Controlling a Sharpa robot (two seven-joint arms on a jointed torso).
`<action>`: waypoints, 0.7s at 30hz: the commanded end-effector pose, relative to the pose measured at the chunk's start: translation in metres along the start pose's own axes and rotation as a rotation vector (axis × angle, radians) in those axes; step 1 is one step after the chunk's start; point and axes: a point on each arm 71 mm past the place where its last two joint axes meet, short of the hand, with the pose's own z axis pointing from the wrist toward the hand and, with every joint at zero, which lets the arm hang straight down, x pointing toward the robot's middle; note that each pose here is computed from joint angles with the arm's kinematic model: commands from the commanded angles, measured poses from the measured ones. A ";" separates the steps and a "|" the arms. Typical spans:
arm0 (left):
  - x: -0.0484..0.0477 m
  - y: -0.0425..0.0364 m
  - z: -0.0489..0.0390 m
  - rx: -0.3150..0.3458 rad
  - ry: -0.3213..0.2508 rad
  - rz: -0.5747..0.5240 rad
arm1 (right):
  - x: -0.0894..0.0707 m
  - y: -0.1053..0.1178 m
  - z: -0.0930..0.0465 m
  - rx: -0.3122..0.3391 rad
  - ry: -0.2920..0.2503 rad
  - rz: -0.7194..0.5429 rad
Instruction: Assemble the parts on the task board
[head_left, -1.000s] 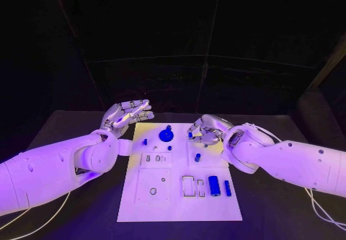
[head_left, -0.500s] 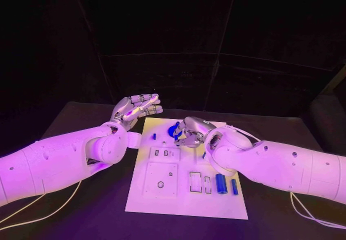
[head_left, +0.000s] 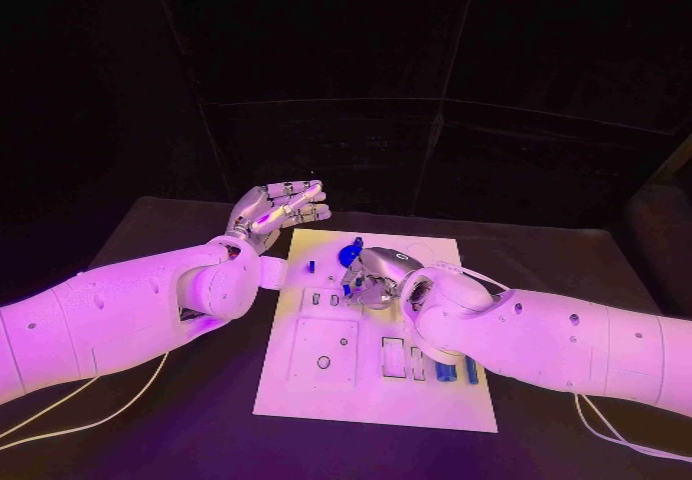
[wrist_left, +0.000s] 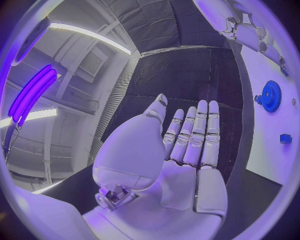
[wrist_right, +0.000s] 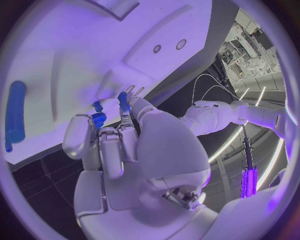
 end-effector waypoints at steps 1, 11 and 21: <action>0.0018 -0.0012 0.0010 0.005 0.013 -0.009 | 0.000 0.001 0.001 -0.001 -0.002 -0.027; 0.0021 -0.0008 0.0014 0.004 0.014 -0.010 | 0.004 0.001 0.003 -0.009 -0.009 -0.026; 0.0018 -0.0006 0.0015 0.003 0.014 -0.010 | 0.008 0.006 0.002 -0.025 -0.018 0.002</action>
